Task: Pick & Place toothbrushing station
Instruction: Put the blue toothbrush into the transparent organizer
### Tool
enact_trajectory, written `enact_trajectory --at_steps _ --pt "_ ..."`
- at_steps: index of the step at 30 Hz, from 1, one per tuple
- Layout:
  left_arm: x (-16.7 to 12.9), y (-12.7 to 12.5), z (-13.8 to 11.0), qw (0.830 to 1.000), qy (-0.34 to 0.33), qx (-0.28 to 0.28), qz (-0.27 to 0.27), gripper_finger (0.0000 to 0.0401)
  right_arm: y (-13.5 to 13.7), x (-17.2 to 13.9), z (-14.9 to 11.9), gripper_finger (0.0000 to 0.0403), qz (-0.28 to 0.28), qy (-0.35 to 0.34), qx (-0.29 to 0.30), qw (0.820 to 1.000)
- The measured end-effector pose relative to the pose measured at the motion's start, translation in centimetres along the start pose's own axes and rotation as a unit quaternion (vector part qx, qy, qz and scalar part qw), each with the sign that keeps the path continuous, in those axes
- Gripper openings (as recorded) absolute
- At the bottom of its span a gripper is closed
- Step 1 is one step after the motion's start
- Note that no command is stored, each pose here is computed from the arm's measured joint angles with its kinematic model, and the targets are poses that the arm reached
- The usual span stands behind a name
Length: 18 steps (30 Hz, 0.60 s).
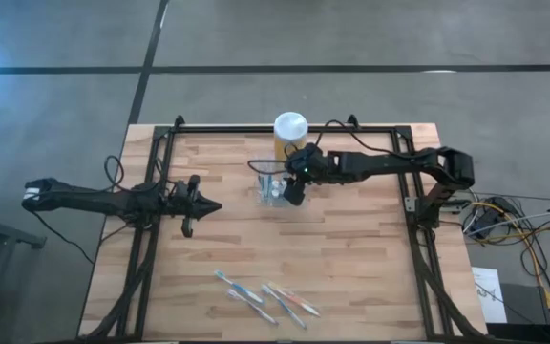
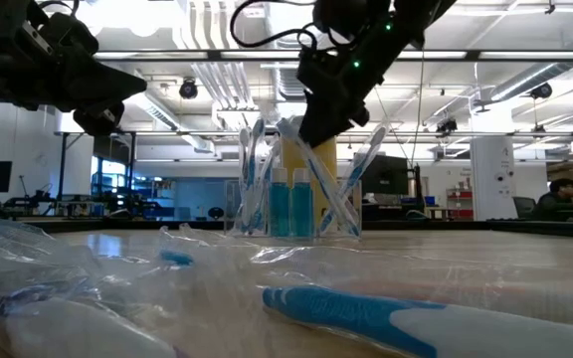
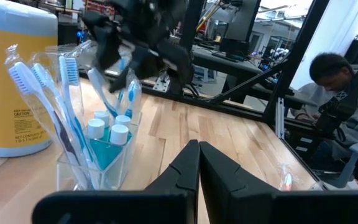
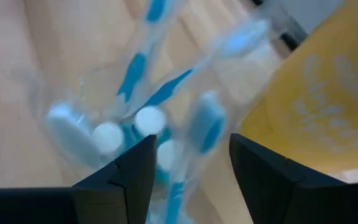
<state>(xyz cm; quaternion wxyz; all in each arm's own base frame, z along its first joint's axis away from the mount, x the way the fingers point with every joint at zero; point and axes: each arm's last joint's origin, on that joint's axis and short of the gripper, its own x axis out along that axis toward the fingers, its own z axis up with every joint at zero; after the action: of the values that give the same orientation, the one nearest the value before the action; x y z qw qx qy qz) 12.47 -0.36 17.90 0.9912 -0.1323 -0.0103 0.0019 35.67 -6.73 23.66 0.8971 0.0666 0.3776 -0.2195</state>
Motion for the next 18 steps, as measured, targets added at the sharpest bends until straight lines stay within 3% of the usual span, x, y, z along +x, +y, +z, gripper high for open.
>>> enact_trajectory --at_steps 10,18 --pt "0.0 0.0 0.0 1.000 -0.001 0.000 0.000 0.0014 -0.1 1.5 -3.2 0.0139 0.008 0.054 0.001 0.999" --pt "0.0 0.0 0.1 1.000 -0.003 0.000 0.000 0.0014 -0.2 2.0 -4.6 0.0061 0.014 0.062 0.003 0.998"
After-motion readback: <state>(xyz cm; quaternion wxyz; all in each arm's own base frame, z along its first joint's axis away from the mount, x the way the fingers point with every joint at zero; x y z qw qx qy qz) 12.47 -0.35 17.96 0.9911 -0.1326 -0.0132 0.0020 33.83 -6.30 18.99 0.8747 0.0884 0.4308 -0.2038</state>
